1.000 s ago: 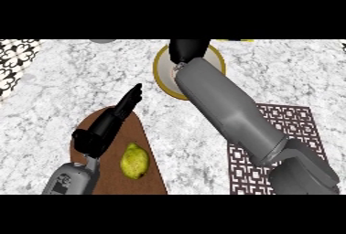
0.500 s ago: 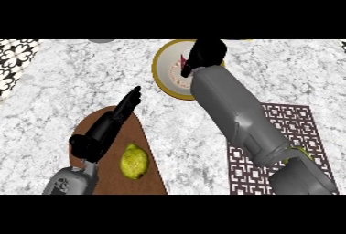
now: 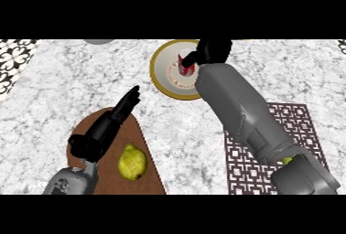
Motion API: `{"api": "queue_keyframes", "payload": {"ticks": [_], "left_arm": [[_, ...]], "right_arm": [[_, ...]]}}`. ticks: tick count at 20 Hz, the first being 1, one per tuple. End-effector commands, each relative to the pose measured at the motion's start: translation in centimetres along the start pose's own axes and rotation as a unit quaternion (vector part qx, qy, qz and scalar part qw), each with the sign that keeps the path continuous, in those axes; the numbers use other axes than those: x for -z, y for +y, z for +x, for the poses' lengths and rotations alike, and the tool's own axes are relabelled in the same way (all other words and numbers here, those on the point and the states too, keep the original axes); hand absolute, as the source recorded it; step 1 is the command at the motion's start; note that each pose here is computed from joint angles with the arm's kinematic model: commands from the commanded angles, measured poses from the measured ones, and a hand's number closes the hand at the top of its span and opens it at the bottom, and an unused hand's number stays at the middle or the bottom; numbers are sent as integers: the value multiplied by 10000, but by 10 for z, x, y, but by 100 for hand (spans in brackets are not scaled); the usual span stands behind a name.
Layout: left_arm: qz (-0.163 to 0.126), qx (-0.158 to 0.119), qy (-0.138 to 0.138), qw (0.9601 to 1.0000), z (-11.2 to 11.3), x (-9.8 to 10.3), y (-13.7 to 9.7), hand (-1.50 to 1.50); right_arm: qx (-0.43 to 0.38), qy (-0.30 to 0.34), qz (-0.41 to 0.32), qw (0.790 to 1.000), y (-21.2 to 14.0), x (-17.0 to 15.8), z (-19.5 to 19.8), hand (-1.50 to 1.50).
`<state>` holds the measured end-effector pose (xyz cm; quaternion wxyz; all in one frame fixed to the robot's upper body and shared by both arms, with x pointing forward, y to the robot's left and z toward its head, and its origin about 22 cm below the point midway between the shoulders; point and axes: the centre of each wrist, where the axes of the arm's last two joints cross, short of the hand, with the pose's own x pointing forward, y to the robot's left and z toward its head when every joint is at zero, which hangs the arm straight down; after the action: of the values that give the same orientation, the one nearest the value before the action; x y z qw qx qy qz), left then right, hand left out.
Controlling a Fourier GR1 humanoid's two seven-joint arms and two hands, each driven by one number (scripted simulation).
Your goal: Pick the can from the placemat and place it in the bowl
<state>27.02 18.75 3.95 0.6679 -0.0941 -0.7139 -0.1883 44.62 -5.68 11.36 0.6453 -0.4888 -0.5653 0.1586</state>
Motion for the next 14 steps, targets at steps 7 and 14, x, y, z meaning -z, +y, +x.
{"api": "queue_keyframes", "payload": {"ticks": [7,14], "left_arm": [[233,8,145,9996,-11,-12,5,0],[417,-77,242,9988,-11,-23,9,0]], "right_arm": [[1636,801,-974,9784,-18,24,-28,-150],[1962,874,-1520,9648,-10,16,-100,-150]]}}
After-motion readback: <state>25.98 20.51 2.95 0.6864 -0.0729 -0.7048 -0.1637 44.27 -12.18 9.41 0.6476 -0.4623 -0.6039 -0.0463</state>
